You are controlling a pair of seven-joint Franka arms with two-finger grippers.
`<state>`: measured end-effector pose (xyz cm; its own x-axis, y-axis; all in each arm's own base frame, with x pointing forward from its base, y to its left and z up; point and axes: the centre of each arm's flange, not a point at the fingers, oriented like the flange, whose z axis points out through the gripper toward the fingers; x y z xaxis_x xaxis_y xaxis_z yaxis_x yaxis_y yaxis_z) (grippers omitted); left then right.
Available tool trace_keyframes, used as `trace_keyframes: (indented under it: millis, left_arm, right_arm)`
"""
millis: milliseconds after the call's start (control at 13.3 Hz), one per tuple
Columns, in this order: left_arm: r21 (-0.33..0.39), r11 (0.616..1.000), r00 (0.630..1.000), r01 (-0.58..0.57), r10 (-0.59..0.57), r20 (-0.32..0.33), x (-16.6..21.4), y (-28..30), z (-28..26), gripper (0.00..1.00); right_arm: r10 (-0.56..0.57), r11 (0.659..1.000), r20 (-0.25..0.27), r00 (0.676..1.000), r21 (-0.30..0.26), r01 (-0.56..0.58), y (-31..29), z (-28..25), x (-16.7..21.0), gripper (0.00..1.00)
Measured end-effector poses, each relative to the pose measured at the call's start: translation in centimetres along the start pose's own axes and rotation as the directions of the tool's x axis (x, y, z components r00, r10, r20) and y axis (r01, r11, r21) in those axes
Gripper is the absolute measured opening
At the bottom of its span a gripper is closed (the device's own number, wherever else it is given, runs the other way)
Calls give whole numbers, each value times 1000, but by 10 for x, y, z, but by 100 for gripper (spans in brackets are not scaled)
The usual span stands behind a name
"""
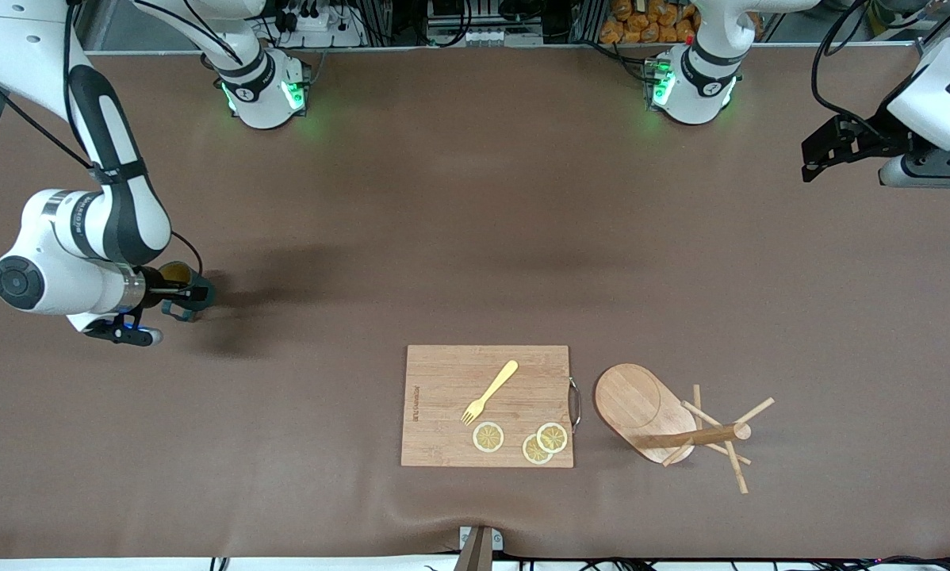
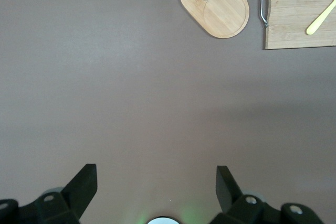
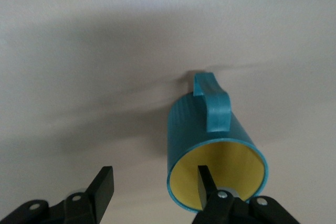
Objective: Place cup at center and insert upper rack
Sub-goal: 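Reach the right gripper down to the teal mug and grasp its rim, then lift the teal mug with the right gripper and carry it toward the table center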
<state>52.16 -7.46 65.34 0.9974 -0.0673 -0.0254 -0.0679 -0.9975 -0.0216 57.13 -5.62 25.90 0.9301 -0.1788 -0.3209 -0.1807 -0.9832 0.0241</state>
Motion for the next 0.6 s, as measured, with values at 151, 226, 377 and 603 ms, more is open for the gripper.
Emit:
trace_keyframes:
  millis: [151,226,377,603]
  left_arm:
    - [0,1000,1000,0,0,1,0,0,0,100]
    - [0,1000,1000,0,0,1,0,0,0,100]
    - [0,1000,1000,0,0,1,0,0,1,100]
    - [0,1000,1000,1,-1,2,1,-1,1,100]
  right_arm:
    - [1,1000,19,1000,-1,-1,1,9,-4,68]
    - [1,1000,24,1000,-2,-1,1,11,-5,68]
    - [2,1000,27,1000,-2,-2,2,13,-5,52]
    - [6,1000,25,1000,0,-6,3,14,-5,35]
